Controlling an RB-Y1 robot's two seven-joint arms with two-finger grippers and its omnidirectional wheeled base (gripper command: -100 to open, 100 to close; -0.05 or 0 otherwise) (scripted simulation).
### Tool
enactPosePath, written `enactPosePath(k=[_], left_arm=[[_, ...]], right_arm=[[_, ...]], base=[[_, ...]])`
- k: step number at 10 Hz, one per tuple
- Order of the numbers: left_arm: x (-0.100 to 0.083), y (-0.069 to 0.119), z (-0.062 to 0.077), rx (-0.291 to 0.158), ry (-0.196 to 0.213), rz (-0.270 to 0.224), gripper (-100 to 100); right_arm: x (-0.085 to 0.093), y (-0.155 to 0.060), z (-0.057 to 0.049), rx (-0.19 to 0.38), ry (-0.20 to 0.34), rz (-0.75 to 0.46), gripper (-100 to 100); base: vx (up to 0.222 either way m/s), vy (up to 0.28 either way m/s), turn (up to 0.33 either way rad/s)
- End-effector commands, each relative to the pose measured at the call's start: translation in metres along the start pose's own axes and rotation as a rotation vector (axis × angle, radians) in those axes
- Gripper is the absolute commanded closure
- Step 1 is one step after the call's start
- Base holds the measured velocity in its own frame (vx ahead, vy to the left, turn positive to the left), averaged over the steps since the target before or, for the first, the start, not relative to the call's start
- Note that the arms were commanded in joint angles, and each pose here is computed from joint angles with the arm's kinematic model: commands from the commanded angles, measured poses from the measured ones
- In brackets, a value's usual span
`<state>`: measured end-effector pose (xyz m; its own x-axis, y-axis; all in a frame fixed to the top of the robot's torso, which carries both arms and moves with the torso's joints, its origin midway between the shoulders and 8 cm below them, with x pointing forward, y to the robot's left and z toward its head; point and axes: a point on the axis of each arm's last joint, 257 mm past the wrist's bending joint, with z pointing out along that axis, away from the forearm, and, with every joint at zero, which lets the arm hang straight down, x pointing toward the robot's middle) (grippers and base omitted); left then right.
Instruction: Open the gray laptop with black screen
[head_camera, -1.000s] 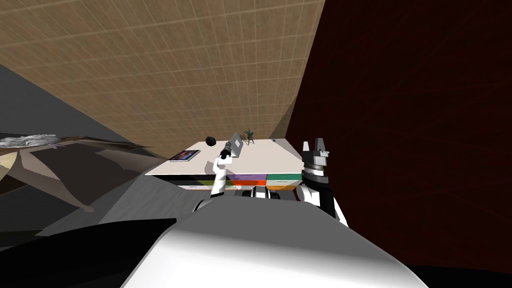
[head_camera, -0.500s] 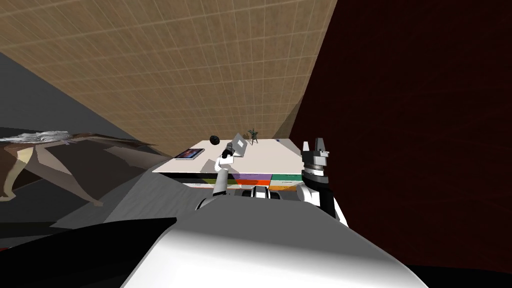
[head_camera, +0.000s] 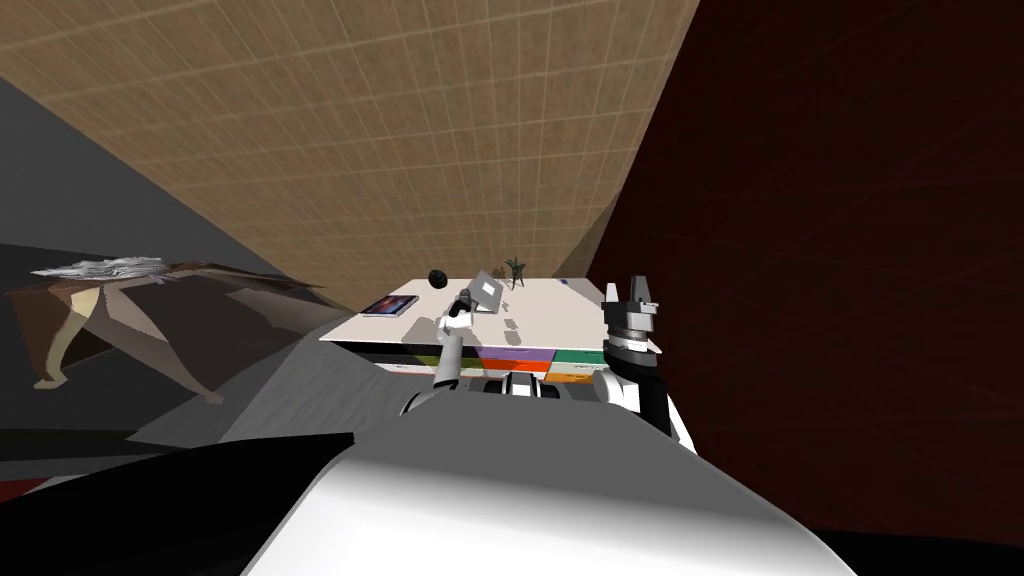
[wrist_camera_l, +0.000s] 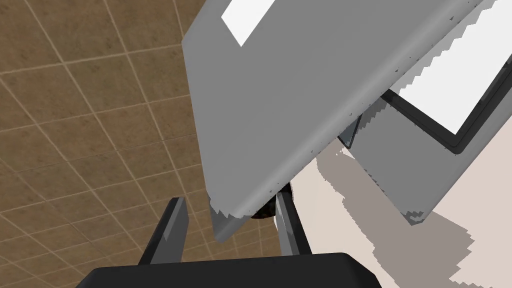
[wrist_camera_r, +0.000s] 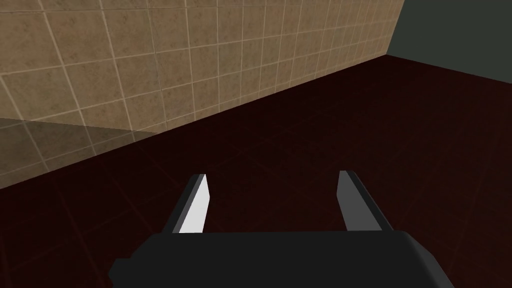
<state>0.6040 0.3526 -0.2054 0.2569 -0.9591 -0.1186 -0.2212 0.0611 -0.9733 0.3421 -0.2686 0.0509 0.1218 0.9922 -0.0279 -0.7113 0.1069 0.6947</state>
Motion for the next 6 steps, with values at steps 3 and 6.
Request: enactPosePath(k=[3,6], left_arm=[[0.019,0.031,-0.002,-0.046,0.043,-0.165,100],[0.01,0.004,-0.003,-0.041,0.028,-0.132,-100]], right_arm=[[0.0,0.0,0.0,0.0,0.0,0.0,0],[0.0,0.0,0.0,0.0,0.0,0.0,0]], base=[[-0.004,0.082,-0.026],[-0.014,0.014,-0.02]])
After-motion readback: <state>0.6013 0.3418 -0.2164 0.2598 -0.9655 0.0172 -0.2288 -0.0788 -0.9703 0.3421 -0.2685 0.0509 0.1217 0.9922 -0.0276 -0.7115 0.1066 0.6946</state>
